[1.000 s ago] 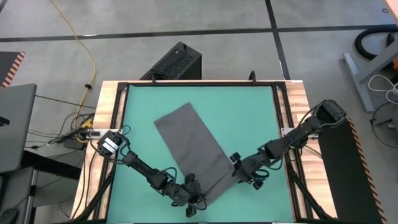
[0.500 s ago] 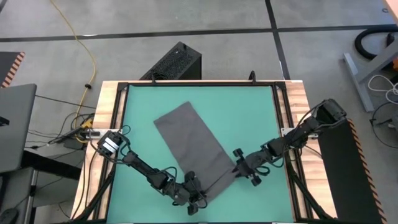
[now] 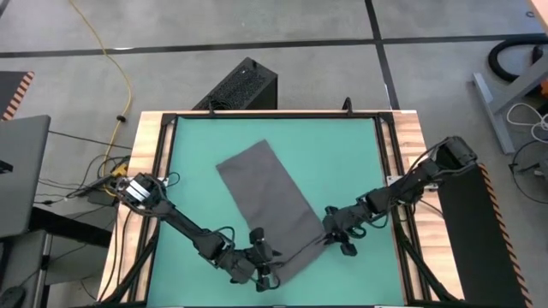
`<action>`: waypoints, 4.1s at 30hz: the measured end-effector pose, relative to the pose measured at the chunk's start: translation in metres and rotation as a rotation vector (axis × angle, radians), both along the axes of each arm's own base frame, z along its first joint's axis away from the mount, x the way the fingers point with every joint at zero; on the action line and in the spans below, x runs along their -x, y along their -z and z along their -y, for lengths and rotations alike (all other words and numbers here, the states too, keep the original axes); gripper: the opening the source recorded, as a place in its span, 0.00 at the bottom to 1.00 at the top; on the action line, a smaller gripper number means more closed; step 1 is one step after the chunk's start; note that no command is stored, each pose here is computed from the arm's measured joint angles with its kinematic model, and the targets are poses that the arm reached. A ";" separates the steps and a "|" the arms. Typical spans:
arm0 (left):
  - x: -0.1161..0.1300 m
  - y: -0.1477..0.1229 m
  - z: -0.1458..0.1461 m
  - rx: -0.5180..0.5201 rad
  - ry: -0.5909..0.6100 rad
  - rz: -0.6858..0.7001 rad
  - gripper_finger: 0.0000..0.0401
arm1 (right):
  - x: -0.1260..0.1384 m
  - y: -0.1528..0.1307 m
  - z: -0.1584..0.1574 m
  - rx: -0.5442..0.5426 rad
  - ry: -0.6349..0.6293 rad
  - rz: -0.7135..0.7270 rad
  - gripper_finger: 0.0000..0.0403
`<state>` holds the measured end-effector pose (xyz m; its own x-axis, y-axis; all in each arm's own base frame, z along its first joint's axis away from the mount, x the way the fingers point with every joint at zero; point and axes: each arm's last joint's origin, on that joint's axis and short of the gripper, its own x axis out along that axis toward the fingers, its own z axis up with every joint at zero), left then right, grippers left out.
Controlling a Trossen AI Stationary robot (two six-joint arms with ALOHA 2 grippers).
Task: Roll towel
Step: Roll the black towel
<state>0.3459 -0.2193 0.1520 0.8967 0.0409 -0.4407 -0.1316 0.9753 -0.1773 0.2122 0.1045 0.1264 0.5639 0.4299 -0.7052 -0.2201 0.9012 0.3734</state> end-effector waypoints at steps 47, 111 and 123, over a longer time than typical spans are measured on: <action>-0.038 -0.006 0.013 -0.331 0.075 -0.231 0.58 | -0.019 -0.002 0.072 -0.276 0.374 -0.304 0.12; -0.006 0.058 -0.020 0.338 -0.038 0.009 0.03 | 0.024 -0.058 0.000 0.342 -0.218 0.309 0.50; -0.006 0.058 -0.021 0.351 -0.033 0.005 0.04 | 0.012 -0.038 0.006 0.429 -0.160 0.226 0.50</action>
